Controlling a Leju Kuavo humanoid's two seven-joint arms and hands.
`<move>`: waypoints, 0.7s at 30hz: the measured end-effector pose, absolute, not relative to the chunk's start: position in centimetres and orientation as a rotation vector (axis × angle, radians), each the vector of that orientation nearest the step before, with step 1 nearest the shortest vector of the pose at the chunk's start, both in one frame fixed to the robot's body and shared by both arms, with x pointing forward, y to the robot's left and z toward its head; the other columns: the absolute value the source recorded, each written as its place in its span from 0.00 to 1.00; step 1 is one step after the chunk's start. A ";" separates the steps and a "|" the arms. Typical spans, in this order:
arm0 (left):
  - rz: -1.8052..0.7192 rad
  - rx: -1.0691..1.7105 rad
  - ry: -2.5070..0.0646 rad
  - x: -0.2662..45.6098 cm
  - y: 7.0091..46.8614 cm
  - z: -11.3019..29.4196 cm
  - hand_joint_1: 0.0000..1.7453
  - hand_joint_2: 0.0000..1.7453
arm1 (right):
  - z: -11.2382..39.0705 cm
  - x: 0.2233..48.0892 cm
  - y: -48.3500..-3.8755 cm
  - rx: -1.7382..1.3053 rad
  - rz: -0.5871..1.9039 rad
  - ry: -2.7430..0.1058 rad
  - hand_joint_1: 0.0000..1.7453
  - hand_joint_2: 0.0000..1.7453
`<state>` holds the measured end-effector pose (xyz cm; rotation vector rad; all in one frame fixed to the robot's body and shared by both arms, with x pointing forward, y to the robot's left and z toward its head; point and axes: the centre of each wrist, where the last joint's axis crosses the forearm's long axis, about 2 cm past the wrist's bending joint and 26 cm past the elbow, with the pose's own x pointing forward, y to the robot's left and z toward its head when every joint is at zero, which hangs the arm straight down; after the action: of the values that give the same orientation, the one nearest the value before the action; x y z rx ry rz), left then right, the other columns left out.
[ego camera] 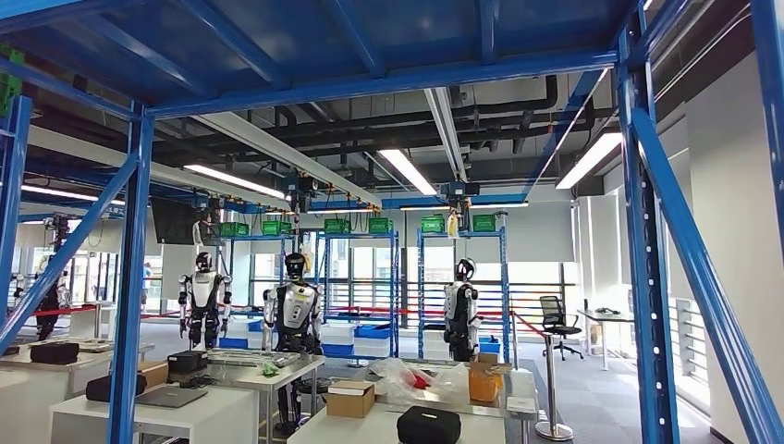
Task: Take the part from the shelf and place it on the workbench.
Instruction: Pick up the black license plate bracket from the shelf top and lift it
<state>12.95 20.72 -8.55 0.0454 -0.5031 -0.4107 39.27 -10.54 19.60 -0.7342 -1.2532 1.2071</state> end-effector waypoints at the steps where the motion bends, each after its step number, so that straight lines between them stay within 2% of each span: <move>1: -0.411 0.046 -0.503 13.0 20.7 -8.6 0.00 0.00 | 19.4 39.3 -10.6 -0.737 1.207 -1.246 0.00 0.00; 21: -0.411 0.052 -0.501 12.9 21.1 -8.6 0.00 0.00 | 18.3 39.5 -11.4 -0.761 1.211 -1.195 0.00 0.00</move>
<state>12.93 21.06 -8.62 0.0520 -0.5010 -0.4109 39.48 -11.37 18.28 -0.7613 -1.1950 1.2107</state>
